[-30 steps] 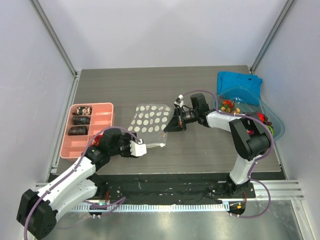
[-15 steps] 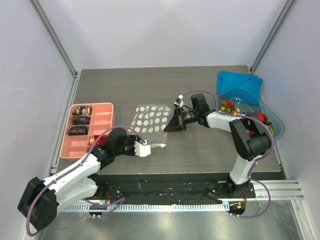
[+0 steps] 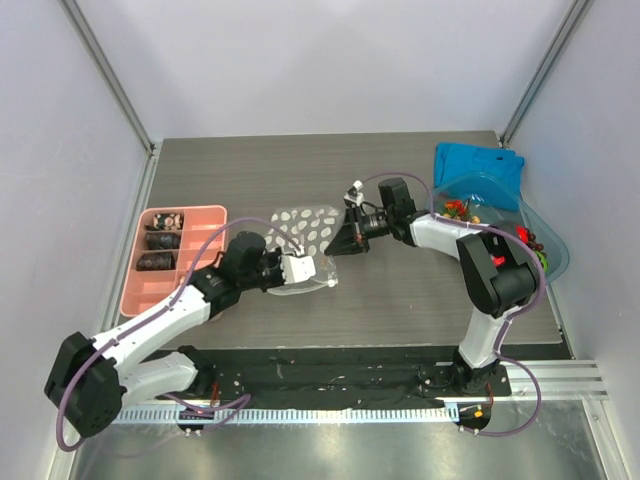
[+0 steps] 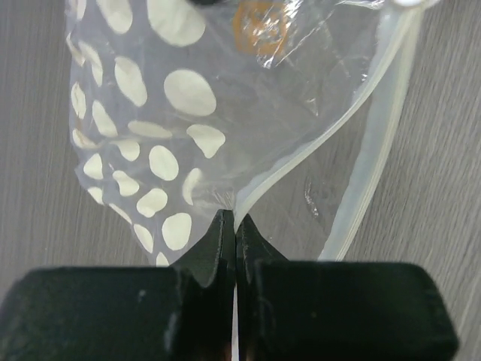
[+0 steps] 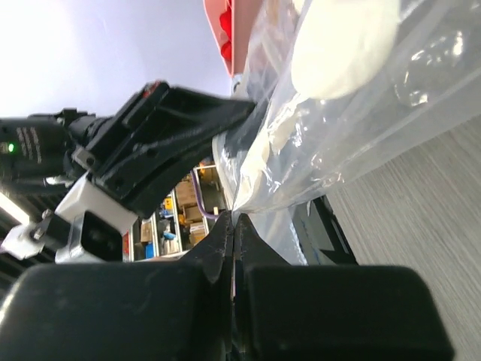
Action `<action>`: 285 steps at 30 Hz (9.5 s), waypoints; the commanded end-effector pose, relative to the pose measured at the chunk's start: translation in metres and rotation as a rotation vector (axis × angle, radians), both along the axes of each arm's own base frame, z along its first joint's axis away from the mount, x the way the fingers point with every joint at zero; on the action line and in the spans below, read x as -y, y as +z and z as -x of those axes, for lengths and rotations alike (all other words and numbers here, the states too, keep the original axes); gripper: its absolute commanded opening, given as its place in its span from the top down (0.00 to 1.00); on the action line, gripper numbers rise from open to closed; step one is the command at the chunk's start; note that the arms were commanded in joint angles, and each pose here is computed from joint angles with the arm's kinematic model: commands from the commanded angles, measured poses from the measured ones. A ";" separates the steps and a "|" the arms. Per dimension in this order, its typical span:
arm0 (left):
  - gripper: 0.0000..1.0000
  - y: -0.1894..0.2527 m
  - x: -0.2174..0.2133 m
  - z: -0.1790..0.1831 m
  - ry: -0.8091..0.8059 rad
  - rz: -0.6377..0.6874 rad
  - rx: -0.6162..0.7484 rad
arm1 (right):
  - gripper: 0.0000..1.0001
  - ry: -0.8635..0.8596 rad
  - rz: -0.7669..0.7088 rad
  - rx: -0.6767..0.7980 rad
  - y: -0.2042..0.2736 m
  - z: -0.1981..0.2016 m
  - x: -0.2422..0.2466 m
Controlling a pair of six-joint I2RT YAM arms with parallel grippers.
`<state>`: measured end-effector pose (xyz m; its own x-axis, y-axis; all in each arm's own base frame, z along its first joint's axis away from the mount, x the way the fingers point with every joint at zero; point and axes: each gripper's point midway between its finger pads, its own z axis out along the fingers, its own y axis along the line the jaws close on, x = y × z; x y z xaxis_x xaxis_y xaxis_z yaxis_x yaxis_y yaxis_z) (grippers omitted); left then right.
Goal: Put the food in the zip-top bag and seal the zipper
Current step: Pick up the zipper food storage bag at the center of the board, then open the zipper of the food storage bag at the center of the board, then pick up the fake vegetable from the bin, then place the fake vegetable in the zipper food storage bag, then pick up the fake vegetable from the bin, then place the fake vegetable in the zipper food storage bag.
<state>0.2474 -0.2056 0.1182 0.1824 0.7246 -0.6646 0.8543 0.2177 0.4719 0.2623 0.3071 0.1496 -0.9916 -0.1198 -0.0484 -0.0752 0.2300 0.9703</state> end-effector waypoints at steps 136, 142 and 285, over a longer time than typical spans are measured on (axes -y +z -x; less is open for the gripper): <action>1.00 0.117 0.086 -0.079 0.858 0.574 -0.921 | 0.64 -0.214 1.086 0.484 0.024 -0.081 0.435; 1.00 0.127 0.093 -0.079 0.837 0.600 -0.958 | 0.65 -0.306 0.974 0.654 0.107 -0.096 0.411; 1.00 0.150 0.120 -0.068 0.568 0.809 -1.359 | 0.43 -0.188 0.204 1.237 0.240 -0.059 0.078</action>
